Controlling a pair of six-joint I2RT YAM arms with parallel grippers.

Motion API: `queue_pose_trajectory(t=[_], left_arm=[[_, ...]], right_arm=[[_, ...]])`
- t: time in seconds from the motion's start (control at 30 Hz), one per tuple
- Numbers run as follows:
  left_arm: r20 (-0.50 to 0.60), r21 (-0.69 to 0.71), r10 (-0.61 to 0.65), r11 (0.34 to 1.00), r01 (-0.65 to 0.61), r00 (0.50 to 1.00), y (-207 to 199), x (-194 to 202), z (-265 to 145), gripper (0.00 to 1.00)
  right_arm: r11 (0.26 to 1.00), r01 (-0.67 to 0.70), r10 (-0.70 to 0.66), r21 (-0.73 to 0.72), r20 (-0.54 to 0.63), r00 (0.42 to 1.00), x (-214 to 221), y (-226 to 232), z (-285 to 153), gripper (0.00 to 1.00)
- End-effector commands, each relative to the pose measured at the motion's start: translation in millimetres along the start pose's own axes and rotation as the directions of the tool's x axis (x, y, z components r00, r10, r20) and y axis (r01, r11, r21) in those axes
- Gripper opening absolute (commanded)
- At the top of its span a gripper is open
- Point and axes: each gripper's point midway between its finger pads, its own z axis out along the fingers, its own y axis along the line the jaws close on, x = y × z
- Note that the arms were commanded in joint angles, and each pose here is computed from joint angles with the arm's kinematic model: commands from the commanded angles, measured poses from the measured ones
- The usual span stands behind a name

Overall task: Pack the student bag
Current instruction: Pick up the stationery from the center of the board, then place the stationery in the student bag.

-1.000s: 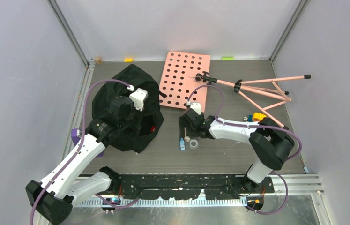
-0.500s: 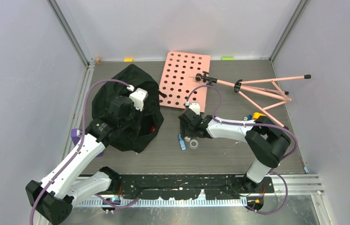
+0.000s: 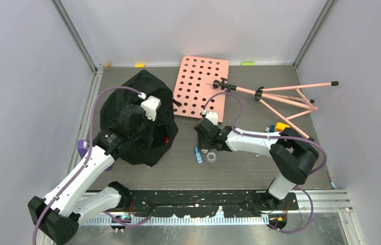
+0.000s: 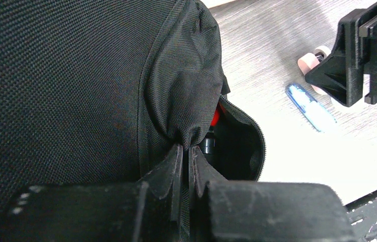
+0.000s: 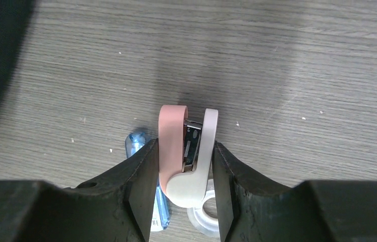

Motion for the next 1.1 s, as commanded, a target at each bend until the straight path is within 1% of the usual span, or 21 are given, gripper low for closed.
queue_pose_trajectory(t=[0.0,0.1,0.23,0.4,0.5,0.7,0.87,0.97,1.07], left_arm=[[0.044,-0.023,0.005,1.000,-0.004,0.999,5,-10,-3,0.00],[0.045,-0.022,0.005,1.000,-0.004,0.999,5,-10,-4,0.00],[0.046,-0.021,0.005,1.000,-0.004,0.999,4,-11,-4,0.00],[0.048,-0.021,0.005,1.000,-0.004,0.999,4,-11,-4,0.00],[0.047,-0.021,0.005,1.000,-0.004,0.999,4,-11,-4,0.00],[0.052,-0.021,0.004,1.000,-0.003,0.999,5,-12,-5,0.00],[0.053,-0.015,0.003,1.000,-0.002,0.999,3,-12,-5,0.00],[0.050,-0.007,0.002,1.000,-0.001,0.999,2,-11,-4,0.00],[0.051,-0.002,0.001,1.000,-0.001,0.999,1,-12,-4,0.00]], right_arm=[[0.998,-0.036,0.041,-0.059,0.097,0.994,-29,11,-25,0.46],[0.994,-0.037,0.050,-0.106,0.122,0.991,-39,18,-41,0.45],[0.978,-0.019,0.054,-0.209,0.159,0.986,-54,42,-68,0.45],[0.938,0.028,0.053,-0.345,0.222,0.974,-74,86,-105,0.45],[0.901,0.067,0.051,-0.428,0.258,0.965,-79,120,-123,0.46],[0.831,0.119,0.048,-0.544,0.284,0.958,-87,181,-137,0.46],[0.777,0.172,0.053,-0.605,0.336,0.940,-96,214,-144,0.46],[0.774,0.190,0.045,-0.605,0.351,0.935,-101,223,-140,0.46],[0.790,0.198,0.032,-0.580,0.361,0.932,-104,225,-134,0.46]])
